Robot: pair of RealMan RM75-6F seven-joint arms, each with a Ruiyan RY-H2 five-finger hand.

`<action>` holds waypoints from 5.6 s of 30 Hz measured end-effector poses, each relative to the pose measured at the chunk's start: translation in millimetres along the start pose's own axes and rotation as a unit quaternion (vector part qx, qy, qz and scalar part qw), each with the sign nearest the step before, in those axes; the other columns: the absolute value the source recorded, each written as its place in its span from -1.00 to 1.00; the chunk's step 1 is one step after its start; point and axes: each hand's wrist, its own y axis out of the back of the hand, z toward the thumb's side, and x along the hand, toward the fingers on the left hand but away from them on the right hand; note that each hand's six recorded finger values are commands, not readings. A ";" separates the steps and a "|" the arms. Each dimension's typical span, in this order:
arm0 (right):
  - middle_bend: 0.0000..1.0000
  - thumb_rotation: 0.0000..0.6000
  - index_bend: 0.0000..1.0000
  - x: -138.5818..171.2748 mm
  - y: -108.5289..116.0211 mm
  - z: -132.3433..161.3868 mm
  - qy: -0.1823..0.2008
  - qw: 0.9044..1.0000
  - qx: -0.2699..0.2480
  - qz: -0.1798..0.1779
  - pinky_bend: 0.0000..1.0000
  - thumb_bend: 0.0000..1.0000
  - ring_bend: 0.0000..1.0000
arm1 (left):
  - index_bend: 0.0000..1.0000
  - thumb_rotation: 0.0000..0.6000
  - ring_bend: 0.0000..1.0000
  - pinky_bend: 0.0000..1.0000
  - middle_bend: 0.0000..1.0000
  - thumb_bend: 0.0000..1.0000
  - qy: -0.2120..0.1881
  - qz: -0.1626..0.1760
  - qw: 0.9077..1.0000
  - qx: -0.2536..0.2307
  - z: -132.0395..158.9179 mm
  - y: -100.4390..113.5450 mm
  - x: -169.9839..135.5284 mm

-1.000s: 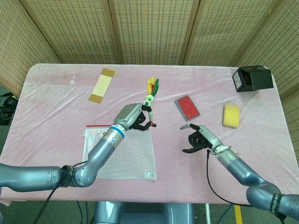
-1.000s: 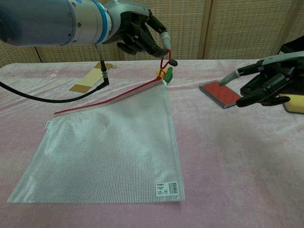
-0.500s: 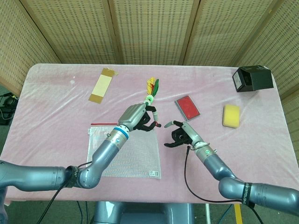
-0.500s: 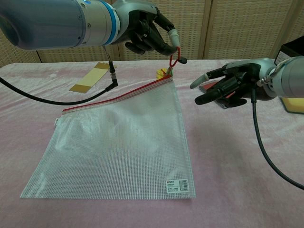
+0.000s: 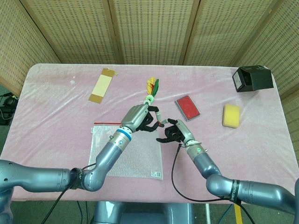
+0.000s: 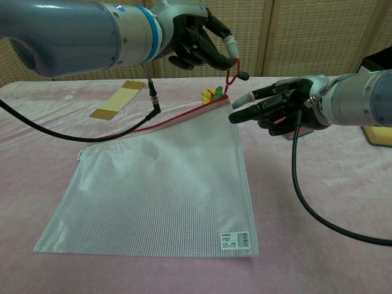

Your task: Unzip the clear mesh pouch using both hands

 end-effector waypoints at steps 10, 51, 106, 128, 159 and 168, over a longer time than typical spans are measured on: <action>0.82 1.00 0.02 -1.6 -7.0 4.3 -0.011 1.000 -0.022 -0.002 1.00 -0.39 0.72 | 0.77 1.00 0.86 1.00 0.99 0.39 -0.003 0.005 1.000 -0.007 1.8 1.1 0.0; 0.96 1.00 0.47 -4.0 -11.0 5.7 -0.009 0.999 -0.050 -0.006 1.00 0.68 0.76 | 0.77 1.00 0.86 1.00 0.99 0.39 0.000 0.005 1.000 -0.021 -2.7 -2.9 -0.3; 0.99 1.00 0.53 37.8 95.4 54.5 0.102 0.980 -0.155 -0.068 1.00 0.74 0.76 | 0.77 1.00 0.86 1.00 0.99 0.42 0.116 0.064 0.991 0.019 -113.8 90.3 -12.9; 1.00 1.00 0.53 46.9 116.3 56.8 0.109 0.976 -0.161 -0.097 1.00 0.74 0.76 | 0.77 1.00 0.86 1.00 0.99 0.44 0.180 0.067 0.976 0.100 -131.8 133.0 -28.4; 1.00 1.00 0.53 51.3 134.3 55.9 0.108 0.973 -0.161 -0.125 1.00 0.74 0.76 | 0.77 1.00 0.86 1.00 0.99 0.44 0.213 0.071 0.969 0.104 -145.3 157.7 -37.2; 0.93 1.00 -0.77 52.3 132.3 53.2 0.103 0.979 -0.138 -0.112 1.00 -0.89 0.76 | -0.92 1.00 0.86 1.00 0.99 -1.00 0.205 0.066 0.973 0.087 -143.6 153.7 -36.4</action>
